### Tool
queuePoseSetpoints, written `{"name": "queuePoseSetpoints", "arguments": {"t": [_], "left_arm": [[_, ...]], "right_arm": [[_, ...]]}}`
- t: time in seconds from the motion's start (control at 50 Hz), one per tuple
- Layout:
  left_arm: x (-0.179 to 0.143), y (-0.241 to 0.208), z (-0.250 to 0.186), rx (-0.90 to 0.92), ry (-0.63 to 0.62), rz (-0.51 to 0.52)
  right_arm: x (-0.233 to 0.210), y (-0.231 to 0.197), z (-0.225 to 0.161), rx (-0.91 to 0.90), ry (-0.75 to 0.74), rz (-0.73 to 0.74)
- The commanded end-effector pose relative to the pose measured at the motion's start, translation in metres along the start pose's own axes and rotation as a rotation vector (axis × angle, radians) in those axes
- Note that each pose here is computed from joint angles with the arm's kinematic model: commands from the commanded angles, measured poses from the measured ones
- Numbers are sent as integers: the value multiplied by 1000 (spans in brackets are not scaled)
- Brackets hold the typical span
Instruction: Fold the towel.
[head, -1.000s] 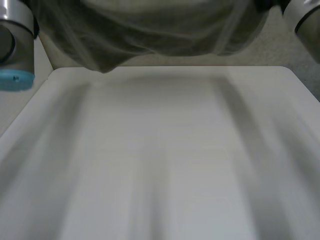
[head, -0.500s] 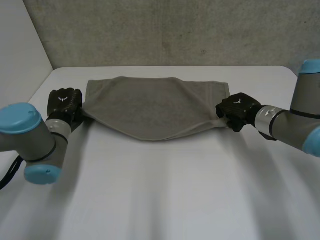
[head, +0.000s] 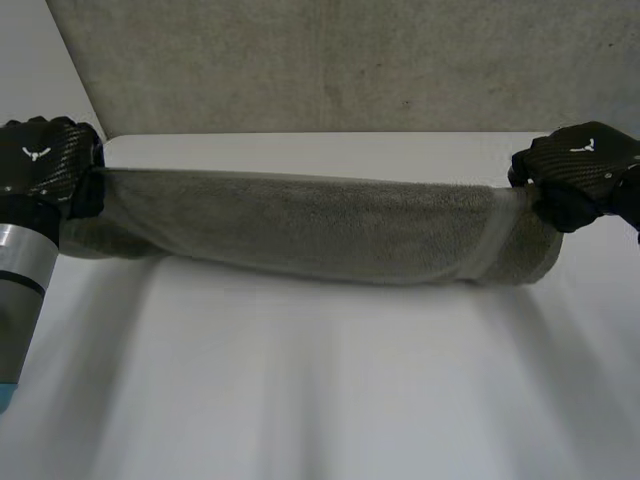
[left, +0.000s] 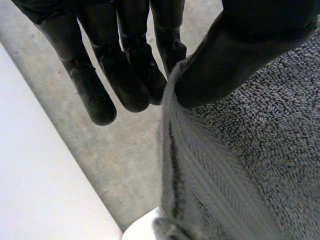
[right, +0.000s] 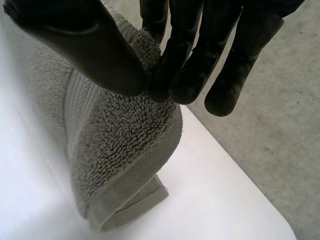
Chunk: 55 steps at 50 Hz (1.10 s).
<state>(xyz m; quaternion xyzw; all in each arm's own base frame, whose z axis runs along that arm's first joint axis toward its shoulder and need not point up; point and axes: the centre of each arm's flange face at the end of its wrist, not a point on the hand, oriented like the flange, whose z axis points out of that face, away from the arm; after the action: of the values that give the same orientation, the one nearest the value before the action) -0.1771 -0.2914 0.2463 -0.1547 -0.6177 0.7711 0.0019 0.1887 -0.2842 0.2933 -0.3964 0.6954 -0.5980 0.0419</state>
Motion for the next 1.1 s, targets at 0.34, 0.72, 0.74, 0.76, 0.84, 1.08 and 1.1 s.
{"name": "queuePoseSetpoints", "arguments": {"t": [0.34, 0.72, 0.74, 0.76, 0.84, 1.08, 1.1], "left_arm": [[25, 94, 100, -99, 77, -13], [43, 145, 146, -128, 107, -20], [43, 145, 146, -128, 107, -20], [45, 145, 145, -132, 110, -19], [50, 141, 142, -139, 122, -20], [37, 92, 111, -298, 74, -19], [37, 92, 111, -298, 73, -19]], "right_arm": [[11, 61, 129, -69, -20, -53], [8, 91, 205, -23, 84, -53], [8, 91, 205, -23, 84, -53], [8, 91, 206, -26, 92, -53], [7, 89, 205, -41, 105, -49], [-9, 42, 141, -93, 47, 105], [-9, 42, 140, -93, 47, 105]]}}
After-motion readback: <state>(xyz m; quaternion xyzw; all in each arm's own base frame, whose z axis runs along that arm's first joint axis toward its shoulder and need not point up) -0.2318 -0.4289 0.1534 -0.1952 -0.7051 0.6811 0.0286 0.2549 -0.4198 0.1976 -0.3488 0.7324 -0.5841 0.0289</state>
